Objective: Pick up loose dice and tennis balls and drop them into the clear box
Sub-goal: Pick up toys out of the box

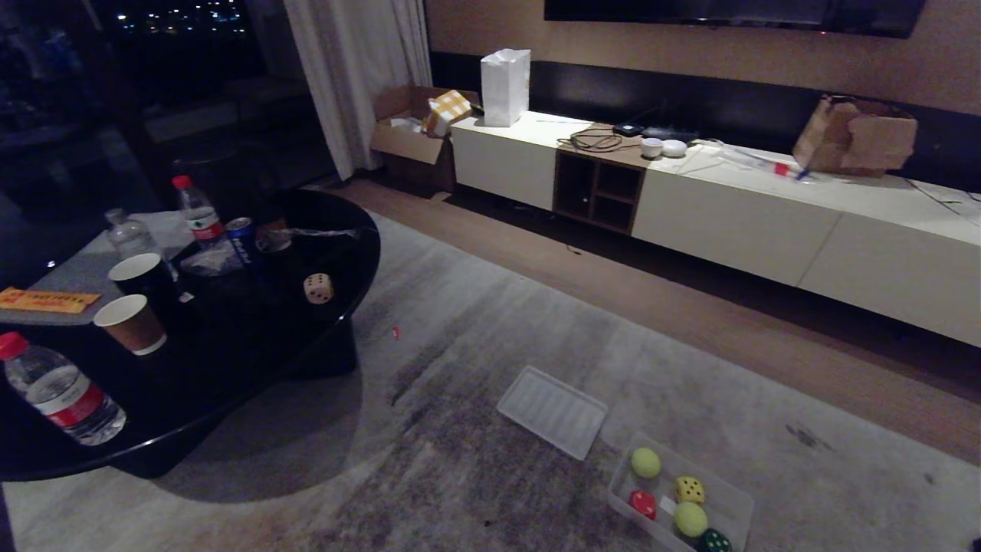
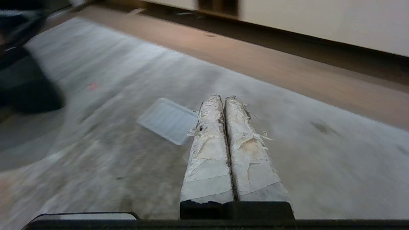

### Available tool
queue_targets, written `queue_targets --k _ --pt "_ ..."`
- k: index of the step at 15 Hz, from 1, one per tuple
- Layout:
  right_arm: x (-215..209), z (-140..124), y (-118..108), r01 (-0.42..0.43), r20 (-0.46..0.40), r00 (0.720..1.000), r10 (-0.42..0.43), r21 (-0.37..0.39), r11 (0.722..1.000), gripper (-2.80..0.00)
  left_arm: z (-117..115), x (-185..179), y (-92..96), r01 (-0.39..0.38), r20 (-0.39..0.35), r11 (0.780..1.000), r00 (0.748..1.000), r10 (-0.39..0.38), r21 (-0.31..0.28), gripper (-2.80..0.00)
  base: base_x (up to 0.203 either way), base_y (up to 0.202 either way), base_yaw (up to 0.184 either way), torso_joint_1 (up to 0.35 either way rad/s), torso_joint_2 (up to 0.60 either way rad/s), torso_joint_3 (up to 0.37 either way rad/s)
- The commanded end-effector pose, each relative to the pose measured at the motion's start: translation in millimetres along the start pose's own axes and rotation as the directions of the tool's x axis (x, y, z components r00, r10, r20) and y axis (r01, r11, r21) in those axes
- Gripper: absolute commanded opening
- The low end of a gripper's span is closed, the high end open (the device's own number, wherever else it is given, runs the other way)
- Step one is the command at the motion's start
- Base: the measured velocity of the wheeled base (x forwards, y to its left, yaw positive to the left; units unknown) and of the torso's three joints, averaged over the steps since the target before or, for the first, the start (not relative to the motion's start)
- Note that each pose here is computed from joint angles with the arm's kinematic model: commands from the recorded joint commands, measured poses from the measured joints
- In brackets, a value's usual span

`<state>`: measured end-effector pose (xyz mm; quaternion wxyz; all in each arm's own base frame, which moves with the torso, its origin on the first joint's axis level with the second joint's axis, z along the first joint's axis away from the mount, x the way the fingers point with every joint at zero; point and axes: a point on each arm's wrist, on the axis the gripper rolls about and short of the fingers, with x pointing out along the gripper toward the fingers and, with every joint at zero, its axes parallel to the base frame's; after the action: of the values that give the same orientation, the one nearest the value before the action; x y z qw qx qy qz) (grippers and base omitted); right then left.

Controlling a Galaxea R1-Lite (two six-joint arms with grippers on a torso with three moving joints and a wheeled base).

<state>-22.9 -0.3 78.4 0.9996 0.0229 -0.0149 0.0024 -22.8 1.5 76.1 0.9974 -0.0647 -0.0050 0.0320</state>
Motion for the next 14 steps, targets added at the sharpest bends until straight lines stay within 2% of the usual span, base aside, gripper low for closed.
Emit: queue_targets --k 1,14 --pt "0.7 -3.0 -0.1 0.000 -0.010 1.000 0.000 0.000 1.000 -2.80 -0.4 0.1 0.0 -0.002 -0.001 1.000 1.000 0.002 -0.001 -2.80 0.001 -0.009 0.166 0.002 0.00 0.007" --pt "0.8 -2.9 -0.1 0.000 -0.011 1.000 0.000 0.000 1.000 -2.80 -0.4 0.2 0.0 -0.002 -0.002 1.000 1.000 0.002 -0.002 -2.80 0.000 -0.008 0.162 0.003 0.00 0.004"
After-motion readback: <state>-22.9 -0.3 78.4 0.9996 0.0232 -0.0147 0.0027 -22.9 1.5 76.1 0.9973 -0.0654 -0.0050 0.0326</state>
